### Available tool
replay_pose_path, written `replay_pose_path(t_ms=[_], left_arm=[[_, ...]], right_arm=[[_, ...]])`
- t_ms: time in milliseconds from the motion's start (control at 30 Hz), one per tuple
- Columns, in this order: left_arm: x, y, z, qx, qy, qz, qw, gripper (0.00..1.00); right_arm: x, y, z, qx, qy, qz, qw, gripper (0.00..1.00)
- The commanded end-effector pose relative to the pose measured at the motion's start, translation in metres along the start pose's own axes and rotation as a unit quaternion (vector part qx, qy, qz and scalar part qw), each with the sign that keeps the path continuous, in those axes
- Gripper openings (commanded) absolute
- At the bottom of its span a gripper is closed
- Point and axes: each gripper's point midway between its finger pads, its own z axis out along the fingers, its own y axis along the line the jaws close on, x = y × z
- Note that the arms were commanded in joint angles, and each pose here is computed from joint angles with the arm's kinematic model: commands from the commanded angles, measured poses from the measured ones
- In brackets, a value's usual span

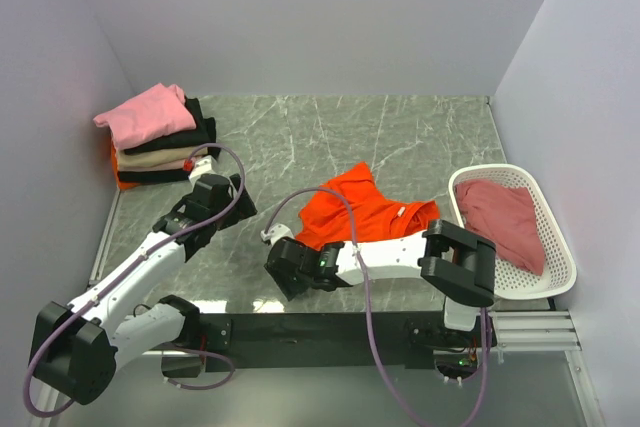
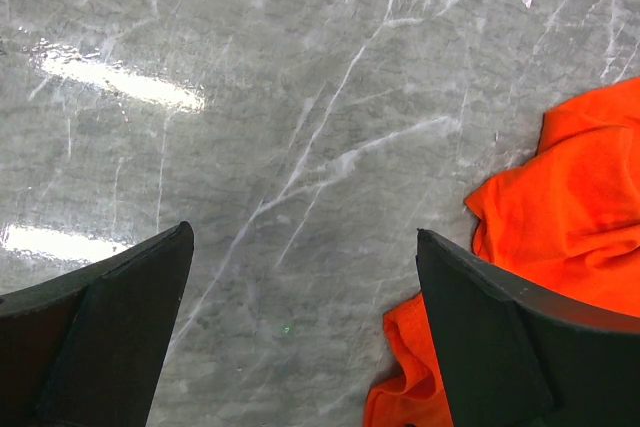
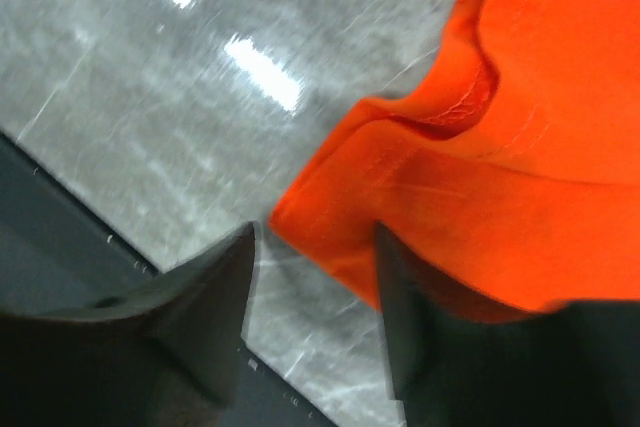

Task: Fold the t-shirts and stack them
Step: Flatten the tshirt out

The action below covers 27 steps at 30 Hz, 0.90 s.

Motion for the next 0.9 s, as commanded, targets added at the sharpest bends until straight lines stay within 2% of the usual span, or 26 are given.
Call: replay_pose_path(t_ms=[0, 67, 133, 167, 200, 300, 400, 467, 567, 600, 633, 733, 767, 867], left_arm=[[-0.008, -0.005, -0.002, 0.014, -0.014, -0.008, 1.0, 0.99], [-0.008, -0.005, -0.002, 0.014, -0.016, -0.008, 1.0, 0.99], [-0.009, -0.005, -0.003, 0.014, -0.017, -0.009, 1.0, 0.99], [-0.01, -0.004, -0.003, 0.013, -0.019, -0.01, 1.0, 0.99], [-0.011, -0.005, -0.004, 0.014, -0.022, -0.011, 1.0, 0.99], [-0.013, -0.004, -0.007, 0.016, -0.026, -0.014, 0.999, 0.99], [-0.019, -0.004, -0.011, 0.012, -0.038, -0.018, 0.999, 0.99], [-0.024, -0.003, -0.014, 0.01, -0.047, -0.02, 0.999, 0.99], [-0.028, -0.008, -0.016, 0.02, -0.054, -0.015, 0.998, 0.98], [-0.027, -0.01, -0.015, 0.027, -0.052, -0.013, 0.998, 0.97], [-0.026, -0.013, -0.015, 0.032, -0.05, -0.009, 0.998, 0.97], [-0.017, -0.022, -0.011, 0.047, -0.039, 0.004, 0.998, 0.95], [-0.015, -0.025, -0.01, 0.051, -0.038, 0.009, 0.998, 0.95], [-0.009, -0.046, -0.009, 0.074, -0.036, 0.031, 0.996, 0.94]], right_arm=[[-0.012, -0.006, 0.009, 0.029, -0.029, 0.005, 0.999, 0.54], [-0.005, -0.009, 0.013, 0.035, -0.021, 0.004, 0.999, 0.48], [-0.001, -0.012, 0.015, 0.042, -0.016, 0.007, 0.999, 0.34], [0.004, -0.016, 0.016, 0.053, -0.007, 0.01, 0.999, 0.22], [0.005, -0.027, 0.013, 0.082, -0.007, 0.018, 0.996, 0.0], [-0.002, -0.05, 0.001, 0.127, -0.014, 0.026, 0.991, 0.0], [-0.031, -0.097, -0.038, 0.192, -0.05, 0.054, 0.979, 0.0], [-0.059, -0.124, -0.08, 0.211, -0.09, 0.074, 0.97, 0.0], [-0.098, -0.176, -0.151, 0.248, -0.168, 0.125, 0.946, 0.0], [-0.105, -0.192, -0.171, 0.264, -0.188, 0.142, 0.935, 0.0], [-0.115, -0.214, -0.209, 0.289, -0.225, 0.164, 0.916, 0.0], [-0.122, -0.245, -0.274, 0.34, -0.283, 0.197, 0.875, 0.0], [-0.121, -0.256, -0.292, 0.366, -0.297, 0.207, 0.858, 0.0], [-0.113, -0.275, -0.333, 0.389, -0.324, 0.235, 0.83, 0.0]])
